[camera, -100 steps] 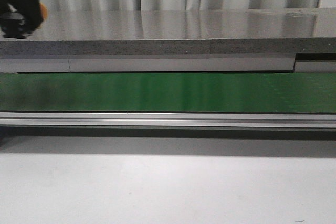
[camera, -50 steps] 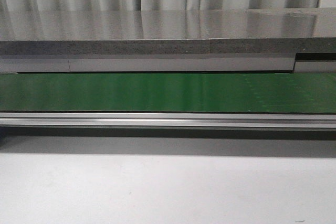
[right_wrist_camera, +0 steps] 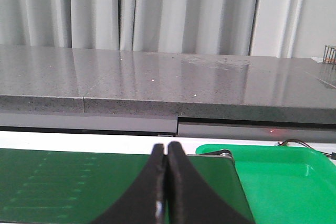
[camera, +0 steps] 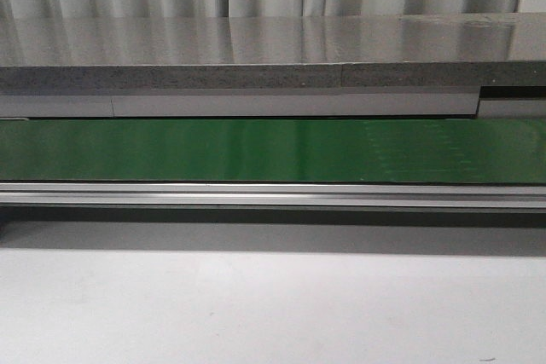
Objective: Move button from right to left
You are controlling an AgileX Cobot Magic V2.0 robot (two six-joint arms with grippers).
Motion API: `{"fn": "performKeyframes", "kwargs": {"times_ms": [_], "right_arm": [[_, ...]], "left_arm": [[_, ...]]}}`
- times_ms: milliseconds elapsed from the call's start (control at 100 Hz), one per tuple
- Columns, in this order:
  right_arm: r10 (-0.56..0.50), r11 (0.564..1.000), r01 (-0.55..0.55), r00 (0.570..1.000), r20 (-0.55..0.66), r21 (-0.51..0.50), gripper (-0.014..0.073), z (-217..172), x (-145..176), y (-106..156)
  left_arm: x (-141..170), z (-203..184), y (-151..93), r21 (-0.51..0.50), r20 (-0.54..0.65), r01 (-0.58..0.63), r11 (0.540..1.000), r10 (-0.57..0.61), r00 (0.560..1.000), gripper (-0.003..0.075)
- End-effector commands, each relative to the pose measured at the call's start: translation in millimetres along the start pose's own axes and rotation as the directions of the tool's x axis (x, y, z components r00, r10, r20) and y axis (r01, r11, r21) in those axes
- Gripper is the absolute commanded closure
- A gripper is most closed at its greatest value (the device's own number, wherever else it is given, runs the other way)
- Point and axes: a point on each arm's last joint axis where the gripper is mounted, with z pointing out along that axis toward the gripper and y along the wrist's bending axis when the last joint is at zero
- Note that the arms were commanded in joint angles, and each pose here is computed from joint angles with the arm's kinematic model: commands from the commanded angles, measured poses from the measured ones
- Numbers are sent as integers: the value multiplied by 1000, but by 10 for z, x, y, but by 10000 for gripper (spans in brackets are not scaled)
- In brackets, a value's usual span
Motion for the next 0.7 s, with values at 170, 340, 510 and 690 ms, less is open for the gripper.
{"fn": "performKeyframes", "kwargs": {"times_ms": [170, 340, 510, 690], "right_arm": [[-7, 1000, 7, 993, 116, 4, 662, -26, -166, -2], [-7, 1000, 7, 993, 116, 4, 662, -26, -166, -2], [-7, 1000, 7, 993, 116, 4, 662, -26, -166, -2], [-7, 1000, 7, 993, 116, 4, 662, -26, -166, -2]], "left_arm": [[-87, 252, 17, 2, 8, -9, 1000, 9, 1000, 528], [-54, 444, -5, 23, -41, -12, 1000, 13, 999, 522], [-55, 466, -5, 24, -44, -14, 1000, 15, 999, 349], [-60, 453, -4, 23, -42, -14, 1000, 15, 999, 223]]}}
